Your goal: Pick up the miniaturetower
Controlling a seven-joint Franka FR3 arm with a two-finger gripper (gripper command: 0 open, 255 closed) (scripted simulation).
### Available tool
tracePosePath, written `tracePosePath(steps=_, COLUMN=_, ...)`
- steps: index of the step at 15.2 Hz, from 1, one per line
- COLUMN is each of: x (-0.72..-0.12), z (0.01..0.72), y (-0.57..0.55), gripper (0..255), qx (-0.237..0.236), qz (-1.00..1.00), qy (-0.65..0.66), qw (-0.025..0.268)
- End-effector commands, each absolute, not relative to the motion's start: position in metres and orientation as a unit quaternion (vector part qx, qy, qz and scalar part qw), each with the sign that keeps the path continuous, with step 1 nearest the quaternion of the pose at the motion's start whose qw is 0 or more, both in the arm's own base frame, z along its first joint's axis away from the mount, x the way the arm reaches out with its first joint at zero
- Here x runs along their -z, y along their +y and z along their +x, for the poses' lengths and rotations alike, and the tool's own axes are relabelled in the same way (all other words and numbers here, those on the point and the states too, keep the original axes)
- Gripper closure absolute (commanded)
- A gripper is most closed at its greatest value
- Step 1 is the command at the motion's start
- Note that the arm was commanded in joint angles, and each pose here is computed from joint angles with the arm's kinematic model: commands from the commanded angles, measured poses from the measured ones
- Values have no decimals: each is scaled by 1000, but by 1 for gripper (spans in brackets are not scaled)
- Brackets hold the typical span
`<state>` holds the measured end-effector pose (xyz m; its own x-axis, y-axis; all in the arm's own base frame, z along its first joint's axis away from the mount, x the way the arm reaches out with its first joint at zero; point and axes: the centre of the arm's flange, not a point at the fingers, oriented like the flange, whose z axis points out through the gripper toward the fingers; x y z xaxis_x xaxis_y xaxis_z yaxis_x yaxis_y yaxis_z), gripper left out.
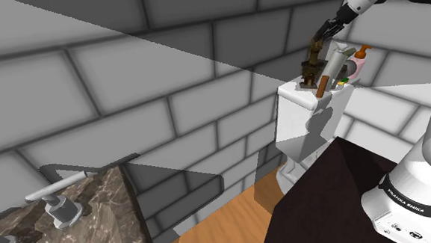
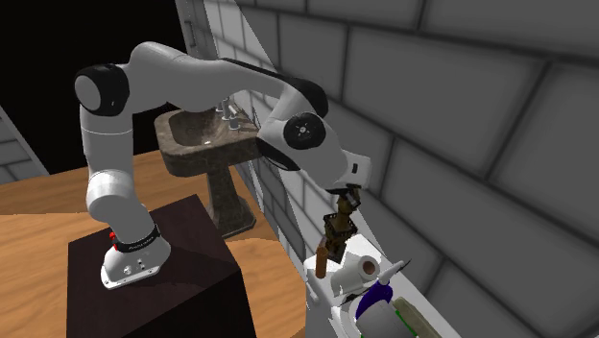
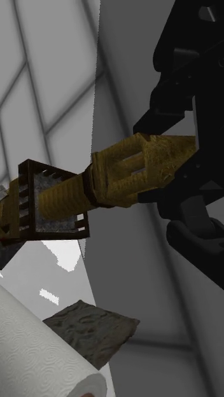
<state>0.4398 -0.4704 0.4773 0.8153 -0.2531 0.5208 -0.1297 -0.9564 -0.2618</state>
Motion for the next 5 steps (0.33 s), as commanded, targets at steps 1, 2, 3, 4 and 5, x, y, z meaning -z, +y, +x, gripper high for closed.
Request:
tracePosePath(steps=1, x=-488, z=440, y=-470, gripper=255, qx=287, qz=-947, qy=101, qw=108)
tracePosePath(steps=2, x=-493, z=440, y=-470, gripper=255, qx=287, qz=-947, qy=101, qw=108)
tracePosePath(steps=3, x=-499, z=440, y=-470, gripper=255, qx=287, qz=-947, qy=101, qw=108)
tracePosePath(steps=4, x=-499, z=440, y=-470, gripper=255, qx=287, qz=-947, qy=101, qw=108)
tracePosePath(steps=5, x=-499, z=440, y=-470, gripper=255, qx=287, qz=-947, qy=101, qw=108)
